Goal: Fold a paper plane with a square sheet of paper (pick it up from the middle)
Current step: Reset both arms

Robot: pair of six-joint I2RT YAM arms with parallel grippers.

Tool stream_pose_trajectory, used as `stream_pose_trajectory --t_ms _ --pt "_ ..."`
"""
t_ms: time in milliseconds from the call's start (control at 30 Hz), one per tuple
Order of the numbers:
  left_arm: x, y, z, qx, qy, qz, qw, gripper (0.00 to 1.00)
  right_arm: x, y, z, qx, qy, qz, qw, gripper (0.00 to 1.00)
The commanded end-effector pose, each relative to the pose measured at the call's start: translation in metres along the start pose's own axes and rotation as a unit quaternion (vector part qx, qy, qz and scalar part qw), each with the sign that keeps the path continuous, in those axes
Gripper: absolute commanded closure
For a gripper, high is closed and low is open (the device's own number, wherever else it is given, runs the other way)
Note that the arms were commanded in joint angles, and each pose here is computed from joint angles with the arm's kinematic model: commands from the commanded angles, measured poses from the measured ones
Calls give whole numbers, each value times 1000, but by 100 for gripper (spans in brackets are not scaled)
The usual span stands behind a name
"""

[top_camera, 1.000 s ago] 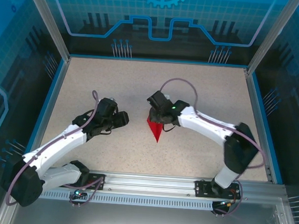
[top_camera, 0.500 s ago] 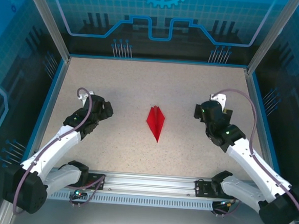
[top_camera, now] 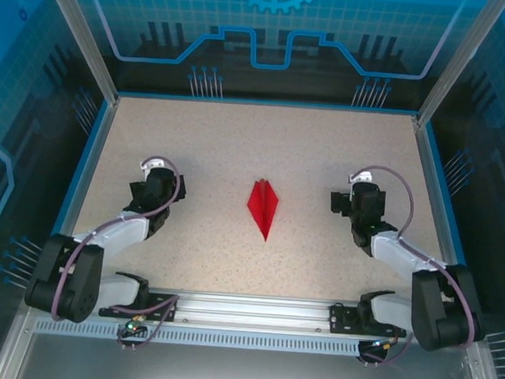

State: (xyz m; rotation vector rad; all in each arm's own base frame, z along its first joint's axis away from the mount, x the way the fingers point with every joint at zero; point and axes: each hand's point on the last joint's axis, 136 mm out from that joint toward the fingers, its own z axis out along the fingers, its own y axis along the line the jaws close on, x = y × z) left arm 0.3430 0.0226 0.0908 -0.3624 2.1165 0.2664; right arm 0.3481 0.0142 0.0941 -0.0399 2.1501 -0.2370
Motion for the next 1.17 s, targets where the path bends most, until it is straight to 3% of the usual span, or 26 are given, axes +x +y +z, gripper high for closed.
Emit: stream_pose_trajectory --t_ms 0,167,333,500,1133 --pt "-34 -22 3 73 -89 7 993 1 -41 1 4 -29 -111 13 993 1" --pt "-38 -26 9 115 -124 7 986 1 -40 10 12 -72 -136 12 988 1" --pt "-22 -48 28 176 -103 34 978 1 -31 23 30 -84 -132 -10 988 0" --pt "-24 -40 34 169 -81 13 982 1 -28 10 38 -72 -101 23 992 1" --pt "-23 -44 33 176 -81 20 981 1 -27 10 38 -71 -102 20 992 1"
